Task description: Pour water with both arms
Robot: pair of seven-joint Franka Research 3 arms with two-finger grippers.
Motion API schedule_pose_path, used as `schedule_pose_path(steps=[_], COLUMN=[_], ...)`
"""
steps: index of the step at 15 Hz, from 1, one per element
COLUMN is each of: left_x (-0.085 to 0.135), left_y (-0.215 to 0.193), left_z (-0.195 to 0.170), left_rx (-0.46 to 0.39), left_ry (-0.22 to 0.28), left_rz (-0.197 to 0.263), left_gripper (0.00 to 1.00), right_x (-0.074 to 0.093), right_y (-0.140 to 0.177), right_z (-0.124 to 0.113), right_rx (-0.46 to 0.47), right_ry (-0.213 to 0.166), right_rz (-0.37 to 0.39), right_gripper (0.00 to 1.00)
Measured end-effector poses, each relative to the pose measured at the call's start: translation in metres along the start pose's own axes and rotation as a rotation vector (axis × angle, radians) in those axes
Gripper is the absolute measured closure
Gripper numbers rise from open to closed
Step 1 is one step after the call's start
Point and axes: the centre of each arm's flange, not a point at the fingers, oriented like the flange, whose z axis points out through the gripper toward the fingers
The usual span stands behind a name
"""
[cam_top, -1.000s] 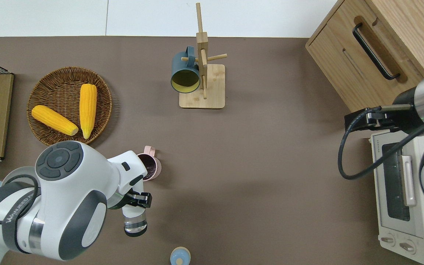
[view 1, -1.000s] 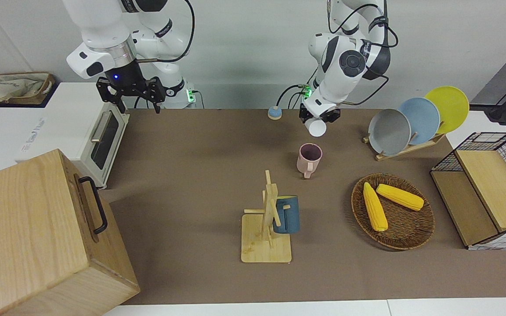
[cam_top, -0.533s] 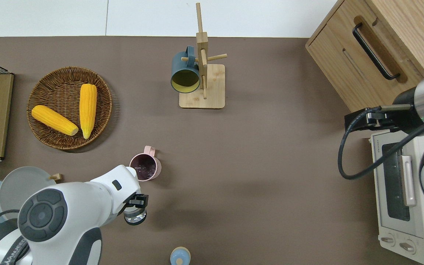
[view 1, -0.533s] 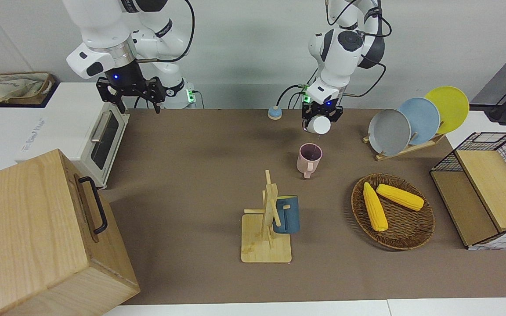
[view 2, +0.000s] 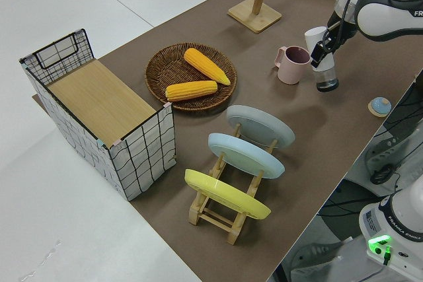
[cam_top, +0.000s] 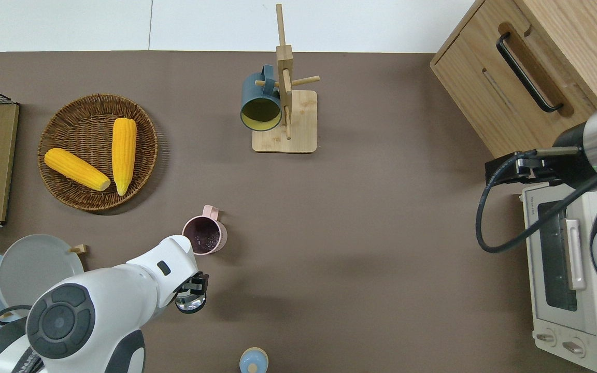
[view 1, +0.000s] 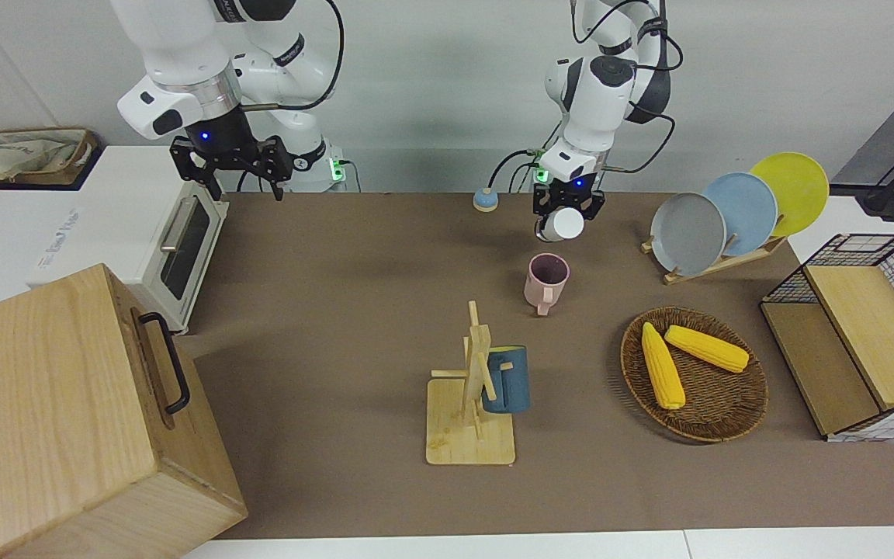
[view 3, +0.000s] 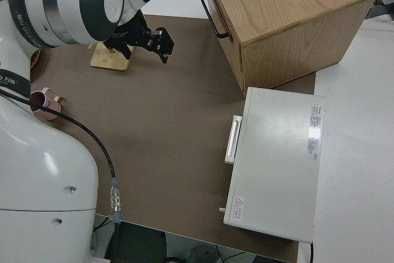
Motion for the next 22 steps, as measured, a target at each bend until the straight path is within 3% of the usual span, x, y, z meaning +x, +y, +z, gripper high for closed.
schedule_pose_path(steps=[5,10,15,22], left_x=[-0.004,0.011,0.04,0.079], left_y=[-0.014,-0.057,-0.115,-0.235], left_z=[-0.008,-0.031,-0.088,-0.173], left_rx=[-0.001,-0.018,0.019,0.114], left_ry=[0.03,0.119,0.243,0.395], left_rz=[-0.03,-0.124,-0.212,-0.215], left_gripper=[0.37,0.37,0.37,0.37], right_x=[0.0,0.0,0.0,0.0], right_y=[0.0,0.0,0.0,0.0], right_z=[0.0,0.0,0.0,0.0], right_rx=[0.0,0.0,0.0,0.0], right_ry=[0.0,0.0,0.0,0.0], right_rz=[0.0,0.0,0.0,0.0], right_gripper=[0.0,0.0,0.0,0.0])
